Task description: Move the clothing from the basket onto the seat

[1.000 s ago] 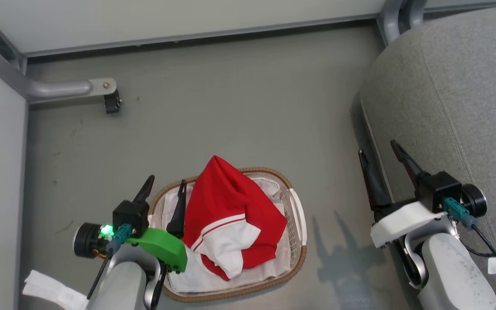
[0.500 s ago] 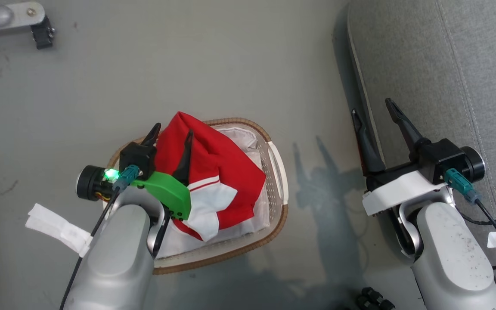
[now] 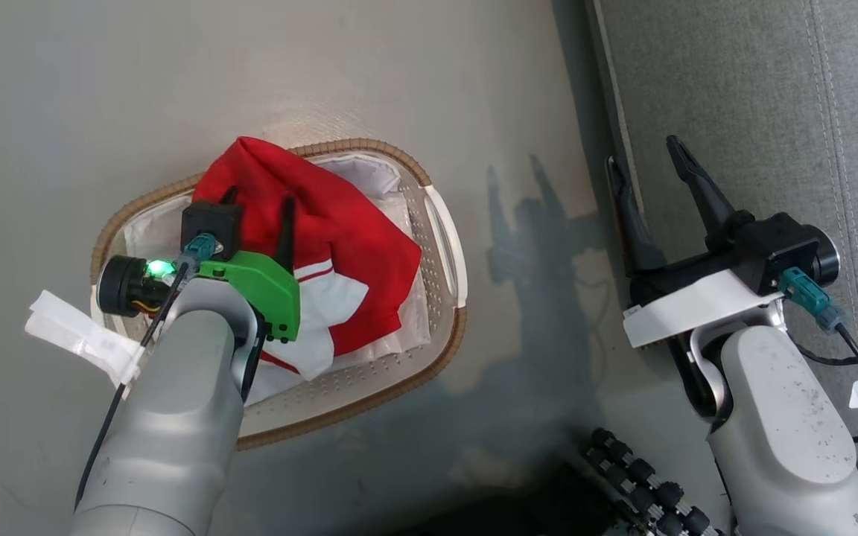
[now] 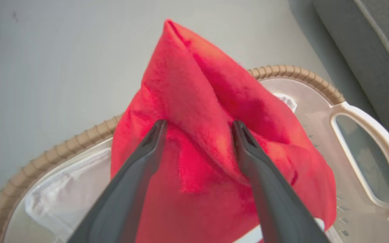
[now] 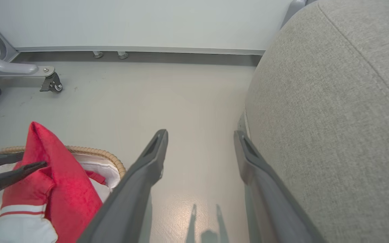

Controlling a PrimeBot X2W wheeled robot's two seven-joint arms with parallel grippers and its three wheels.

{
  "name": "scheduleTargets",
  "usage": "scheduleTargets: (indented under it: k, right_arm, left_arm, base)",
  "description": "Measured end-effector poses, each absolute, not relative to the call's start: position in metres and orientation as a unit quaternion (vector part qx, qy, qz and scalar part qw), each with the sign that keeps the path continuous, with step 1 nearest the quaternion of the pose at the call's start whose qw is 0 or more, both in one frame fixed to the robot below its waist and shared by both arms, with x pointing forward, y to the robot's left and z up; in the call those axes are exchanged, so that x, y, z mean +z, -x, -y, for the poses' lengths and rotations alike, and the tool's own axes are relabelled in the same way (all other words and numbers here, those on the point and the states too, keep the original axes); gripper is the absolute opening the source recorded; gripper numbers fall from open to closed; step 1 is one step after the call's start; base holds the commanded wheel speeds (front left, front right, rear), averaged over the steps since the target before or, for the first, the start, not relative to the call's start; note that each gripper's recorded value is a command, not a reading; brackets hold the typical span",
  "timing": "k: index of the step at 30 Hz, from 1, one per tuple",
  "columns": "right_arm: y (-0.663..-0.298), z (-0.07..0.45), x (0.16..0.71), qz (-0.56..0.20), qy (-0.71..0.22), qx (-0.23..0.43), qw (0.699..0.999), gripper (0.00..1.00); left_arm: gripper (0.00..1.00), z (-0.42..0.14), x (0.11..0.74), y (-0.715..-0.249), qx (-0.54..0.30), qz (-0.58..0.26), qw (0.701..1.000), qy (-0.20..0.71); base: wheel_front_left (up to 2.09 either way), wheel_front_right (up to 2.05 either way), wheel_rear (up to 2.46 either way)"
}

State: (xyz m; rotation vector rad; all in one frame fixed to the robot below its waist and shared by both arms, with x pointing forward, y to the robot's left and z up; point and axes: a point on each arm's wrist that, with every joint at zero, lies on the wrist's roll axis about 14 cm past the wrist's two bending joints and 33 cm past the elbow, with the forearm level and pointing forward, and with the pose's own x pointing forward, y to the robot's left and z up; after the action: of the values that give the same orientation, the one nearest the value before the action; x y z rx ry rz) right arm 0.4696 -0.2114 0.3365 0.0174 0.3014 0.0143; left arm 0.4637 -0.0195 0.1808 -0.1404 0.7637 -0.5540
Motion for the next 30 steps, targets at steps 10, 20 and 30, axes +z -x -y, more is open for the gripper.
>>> scheduleTargets:
  k: [10, 20, 30]
  right_arm:
    - [-0.466, 0.216, 0.313, -0.179, -0.006, 0.002, 0.984, 1.00]
    - [-0.470, 0.211, 0.301, -0.185, -0.005, 0.010, 0.983, 1.00]
    - [-0.474, 0.210, 0.312, -0.172, -0.009, 0.010, 0.985, 1.00]
  left_arm:
    - [1.00, 0.025, 0.137, -0.422, -0.293, -0.442, 0.846, 0.054]
    - [0.44, 0.020, 0.122, -0.410, -0.302, -0.471, 0.828, 0.042]
    - [0.00, 0.021, 0.138, -0.419, -0.297, -0.455, 0.838, 0.056]
  base:
    - [0.00, 0.00, 0.00]
    - [0.00, 0.00, 0.00]
    - [0.00, 0.00, 0.00]
